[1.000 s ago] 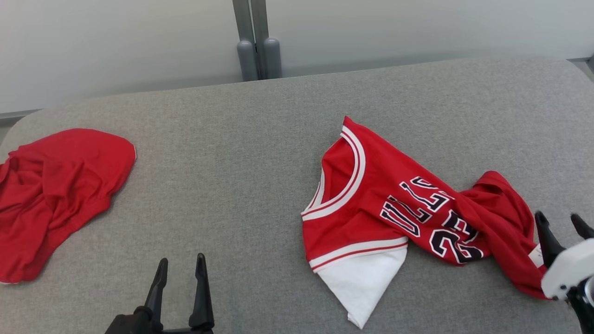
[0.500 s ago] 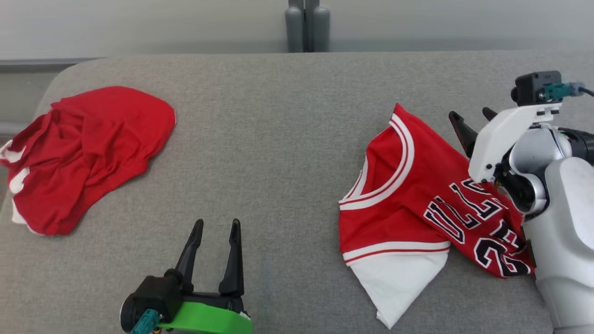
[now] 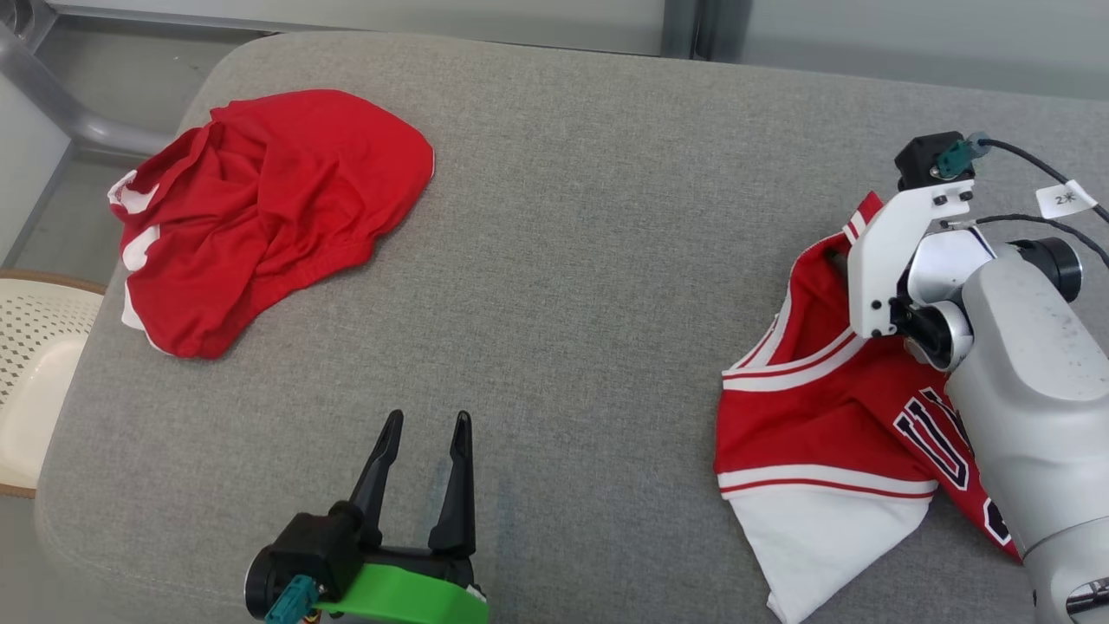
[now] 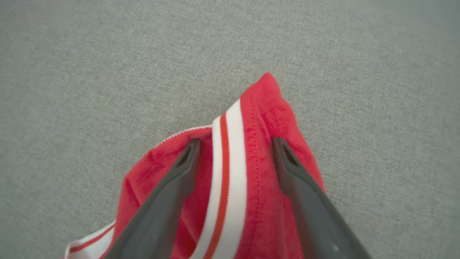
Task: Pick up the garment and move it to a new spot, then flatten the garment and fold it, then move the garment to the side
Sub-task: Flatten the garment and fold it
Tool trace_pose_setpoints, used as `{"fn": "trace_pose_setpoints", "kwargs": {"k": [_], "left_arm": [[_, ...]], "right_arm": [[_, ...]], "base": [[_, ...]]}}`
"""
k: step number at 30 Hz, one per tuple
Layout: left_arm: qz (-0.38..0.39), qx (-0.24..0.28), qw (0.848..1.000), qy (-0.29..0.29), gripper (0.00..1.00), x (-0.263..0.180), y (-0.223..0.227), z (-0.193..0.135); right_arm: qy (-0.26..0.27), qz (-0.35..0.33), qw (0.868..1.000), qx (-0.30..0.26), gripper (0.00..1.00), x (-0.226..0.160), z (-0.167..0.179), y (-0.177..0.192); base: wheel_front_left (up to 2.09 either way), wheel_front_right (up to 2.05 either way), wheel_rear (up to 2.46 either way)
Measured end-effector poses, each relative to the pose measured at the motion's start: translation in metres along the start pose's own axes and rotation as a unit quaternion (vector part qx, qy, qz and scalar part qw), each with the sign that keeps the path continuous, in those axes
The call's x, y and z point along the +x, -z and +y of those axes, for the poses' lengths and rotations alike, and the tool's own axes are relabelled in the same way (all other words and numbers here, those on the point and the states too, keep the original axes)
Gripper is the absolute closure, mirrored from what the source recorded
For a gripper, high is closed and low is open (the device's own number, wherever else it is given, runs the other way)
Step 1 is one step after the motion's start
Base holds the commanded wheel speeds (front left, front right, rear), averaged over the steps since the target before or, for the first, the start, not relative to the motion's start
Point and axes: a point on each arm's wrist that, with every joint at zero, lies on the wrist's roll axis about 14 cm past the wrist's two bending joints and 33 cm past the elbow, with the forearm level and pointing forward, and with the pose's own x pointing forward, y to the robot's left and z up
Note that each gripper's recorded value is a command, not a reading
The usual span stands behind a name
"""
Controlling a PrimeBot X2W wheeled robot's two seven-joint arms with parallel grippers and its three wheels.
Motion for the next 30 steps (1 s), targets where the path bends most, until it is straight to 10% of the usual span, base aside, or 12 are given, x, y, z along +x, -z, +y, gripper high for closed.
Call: {"fn": "trace_pose_setpoints", "kwargs": {"k": [1, 2, 8, 19, 25, 30], "left_arm": [[0.001, 0.000, 1.000, -0.002, 0.00, 0.000, 0.000, 0.001], [0.001, 0.001, 1.000, -0.004, 0.00, 0.000, 0.001, 0.002], [-0.001, 0.002, 1.000, -0.006, 0.00, 0.002, -0.001, 0.003], [-0.017, 0.005, 1.000, -0.003, 0.00, -0.005, -0.010, 0.003], [-0.026, 0.004, 0.999, -0.021, 0.00, -0.022, -0.013, 0.012], [-0.029, 0.004, 0.999, -0.022, 0.00, -0.033, -0.013, 0.013]], "right_arm": [[-0.002, 0.008, 1.000, -0.006, 0.13, 0.003, 0.003, 0.003], [-0.005, 0.018, 1.000, -0.012, 1.00, 0.006, 0.006, 0.007], [0.014, -0.061, 0.998, -0.020, 1.00, -0.001, -0.009, -0.029], [0.037, -0.312, 0.943, -0.113, 1.00, -0.067, 0.006, -0.126], [-0.030, -0.340, 0.929, -0.140, 1.00, -0.093, 0.077, -0.063], [-0.089, -0.252, 0.957, -0.117, 1.00, -0.108, 0.133, 0.053]], "base": [[0.00, 0.00, 0.00], [0.00, 0.00, 0.00], [0.00, 0.00, 0.00], [0.00, 0.00, 0.00], [0.00, 0.00, 0.00], [0.00, 0.00, 0.00]]}}
